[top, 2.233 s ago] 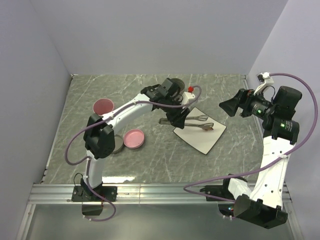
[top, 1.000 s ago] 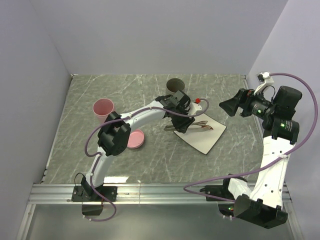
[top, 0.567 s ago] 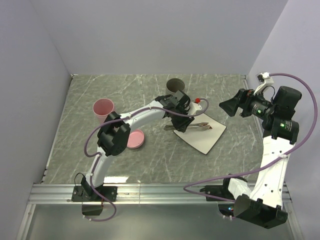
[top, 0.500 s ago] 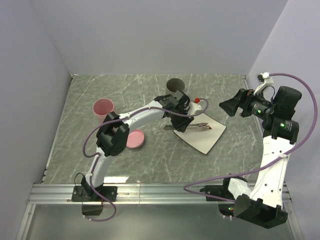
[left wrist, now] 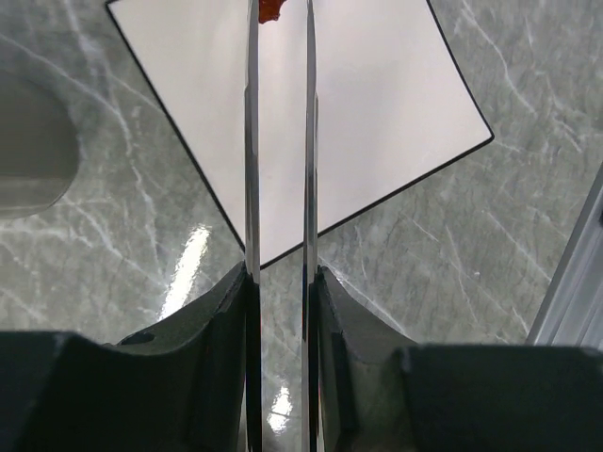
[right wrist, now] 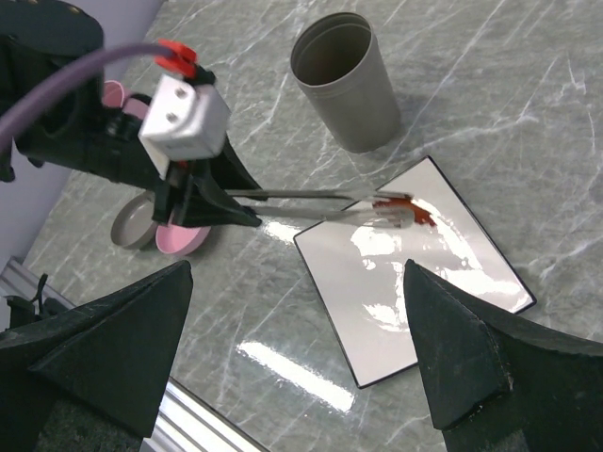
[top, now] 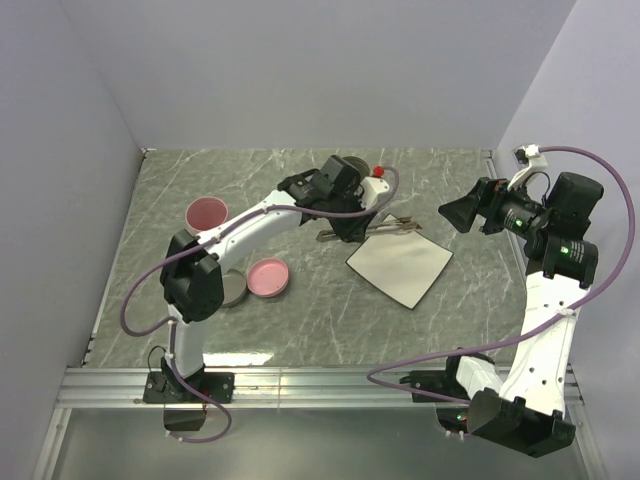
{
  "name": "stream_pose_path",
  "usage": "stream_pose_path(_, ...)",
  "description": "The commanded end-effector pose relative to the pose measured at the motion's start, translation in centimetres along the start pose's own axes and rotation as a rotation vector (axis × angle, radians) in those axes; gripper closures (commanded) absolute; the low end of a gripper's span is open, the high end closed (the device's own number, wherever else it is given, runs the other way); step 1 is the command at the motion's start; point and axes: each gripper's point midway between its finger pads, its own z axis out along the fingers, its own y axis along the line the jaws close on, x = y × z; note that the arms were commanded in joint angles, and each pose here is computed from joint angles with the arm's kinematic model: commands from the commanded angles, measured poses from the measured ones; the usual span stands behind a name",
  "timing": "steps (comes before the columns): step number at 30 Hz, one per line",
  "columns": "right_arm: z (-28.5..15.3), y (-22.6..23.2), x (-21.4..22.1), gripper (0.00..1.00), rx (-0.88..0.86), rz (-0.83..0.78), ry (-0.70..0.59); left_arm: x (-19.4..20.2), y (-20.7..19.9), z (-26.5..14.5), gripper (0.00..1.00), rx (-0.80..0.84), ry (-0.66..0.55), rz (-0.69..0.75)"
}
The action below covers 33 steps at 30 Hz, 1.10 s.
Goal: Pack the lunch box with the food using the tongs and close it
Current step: Pick up the fake food from the plate, then place the fake food in the packing box.
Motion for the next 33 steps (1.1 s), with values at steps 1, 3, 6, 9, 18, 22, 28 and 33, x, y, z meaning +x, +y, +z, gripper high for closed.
stream_pose_path(1, -0.2, 0.3, -1.0, 0.0, -0.009, -0.021, -0.027, -4.0, 0.7, -4.0, 0.77, -0.022, -0.134, -0.005)
stream_pose_path(3, -0.2, 0.3, -1.0, 0.0, -0.011, -0.019, -0.025, -5.1, 1.7, -5.8, 0.77, -0.034, -0.172, -0.028)
stream_pose_path(6, -0.1, 0.2, -0.9, 0.0, -0.009, -0.018, -0.025, -6.6, 3.2, -8.7, 0.76, -0.059, -0.232, -0.05)
stream_pose_path(9, 0.0, 0.1, -0.9, 0.0, -0.011, -0.016, -0.024, -7.4, 4.8, -11.2, 0.76, -0.089, -0.274, -0.073)
stream_pose_path(18, 0.0, 0.2, -1.0, 0.0, -0.014, -0.018, -0.025, -6.1, 10.8, -13.8, 0.75, -0.181, -0.296, -0.169)
stream_pose_path(22, -0.2, 0.3, -1.0, 0.0, -0.011, -0.02, -0.027, -5.0, 11.8, -12.9, 0.75, -0.186, -0.27, -0.185)
stream_pose_path(28, -0.3, 0.4, -0.8, 0.0, -0.009, -0.017, -0.026, -3.1, 13.0, -12.1, 0.74, -0.198, -0.225, -0.203)
stream_pose_path(33, -0.2, 0.3, -0.9, 0.0, -0.011, -0.014, -0.025, -2.3, 13.2, -11.7, 0.73, -0.206, -0.204, -0.207)
